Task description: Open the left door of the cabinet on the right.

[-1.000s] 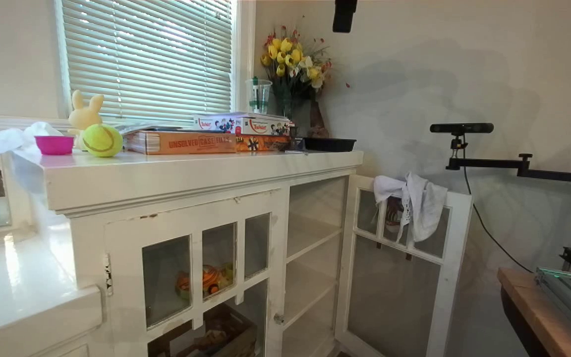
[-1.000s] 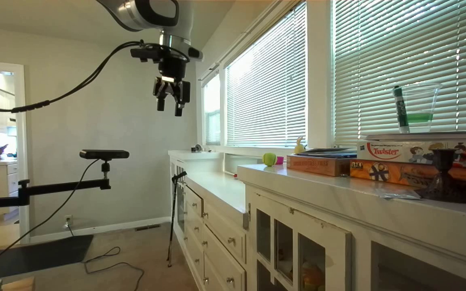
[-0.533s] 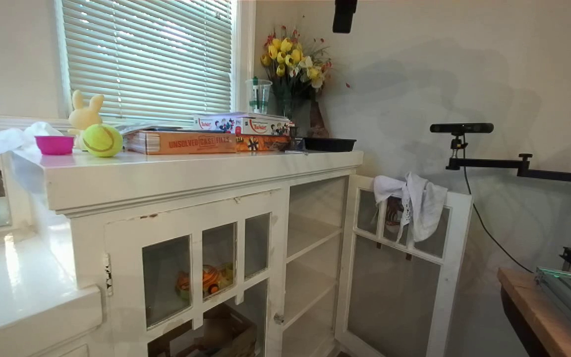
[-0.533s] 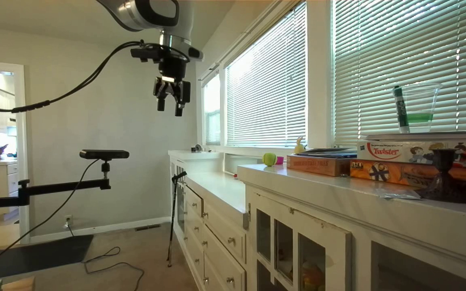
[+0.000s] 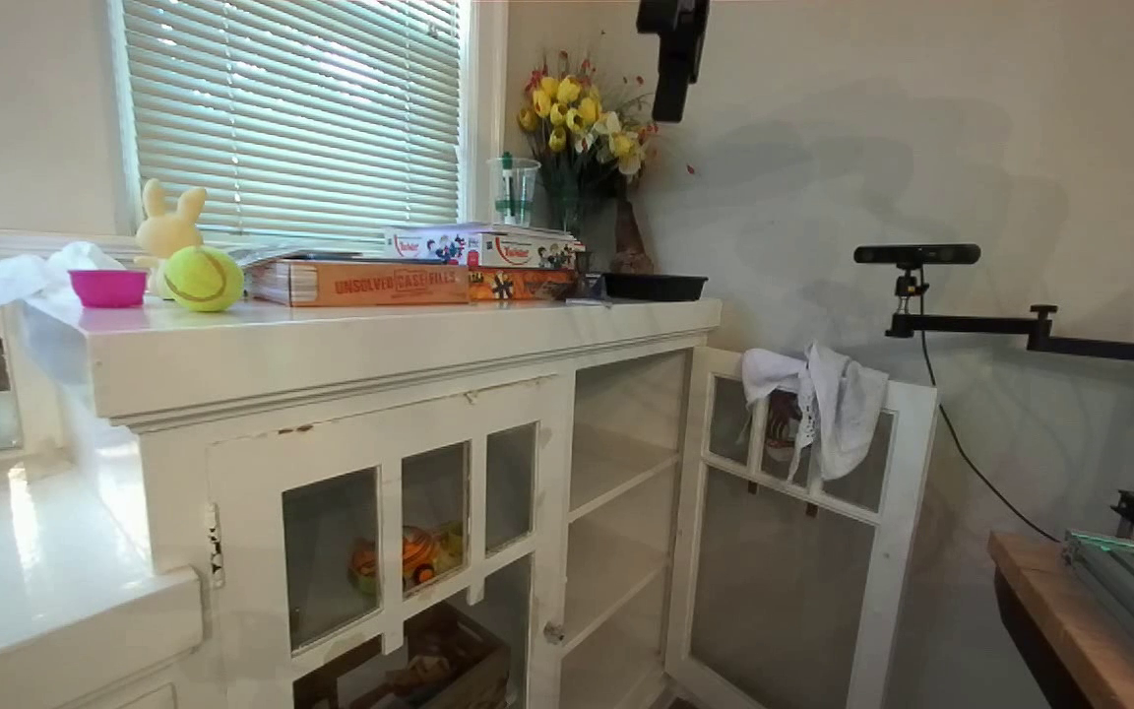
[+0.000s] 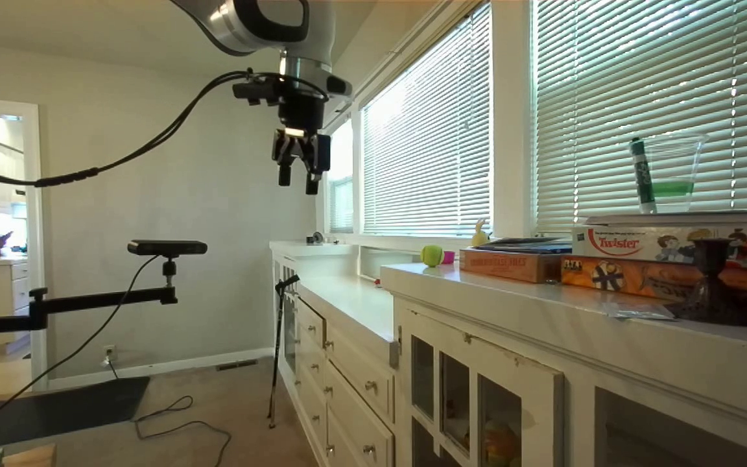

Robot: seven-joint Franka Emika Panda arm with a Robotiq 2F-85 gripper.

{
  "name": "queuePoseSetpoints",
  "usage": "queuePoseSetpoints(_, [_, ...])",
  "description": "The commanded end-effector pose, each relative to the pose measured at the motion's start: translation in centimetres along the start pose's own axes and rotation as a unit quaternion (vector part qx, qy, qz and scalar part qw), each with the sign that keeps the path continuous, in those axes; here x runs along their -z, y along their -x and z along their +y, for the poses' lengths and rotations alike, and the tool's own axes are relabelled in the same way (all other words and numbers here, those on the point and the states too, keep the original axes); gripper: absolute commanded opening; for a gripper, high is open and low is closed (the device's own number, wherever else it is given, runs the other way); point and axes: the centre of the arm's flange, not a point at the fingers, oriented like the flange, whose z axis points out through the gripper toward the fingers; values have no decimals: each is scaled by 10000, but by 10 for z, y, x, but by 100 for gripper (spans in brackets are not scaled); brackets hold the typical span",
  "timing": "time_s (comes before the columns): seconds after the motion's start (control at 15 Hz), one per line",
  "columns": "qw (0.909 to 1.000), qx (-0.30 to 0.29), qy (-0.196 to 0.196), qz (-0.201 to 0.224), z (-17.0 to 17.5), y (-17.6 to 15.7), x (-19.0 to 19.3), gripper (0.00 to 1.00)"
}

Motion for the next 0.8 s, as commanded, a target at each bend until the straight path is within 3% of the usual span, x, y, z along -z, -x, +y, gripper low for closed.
queuePoseSetpoints(0.0, [9993,-323,192,-41,37,-2,-15,100])
queuePoseSetpoints(0.73, [9916,-1167,495,260,134,12,-76,100])
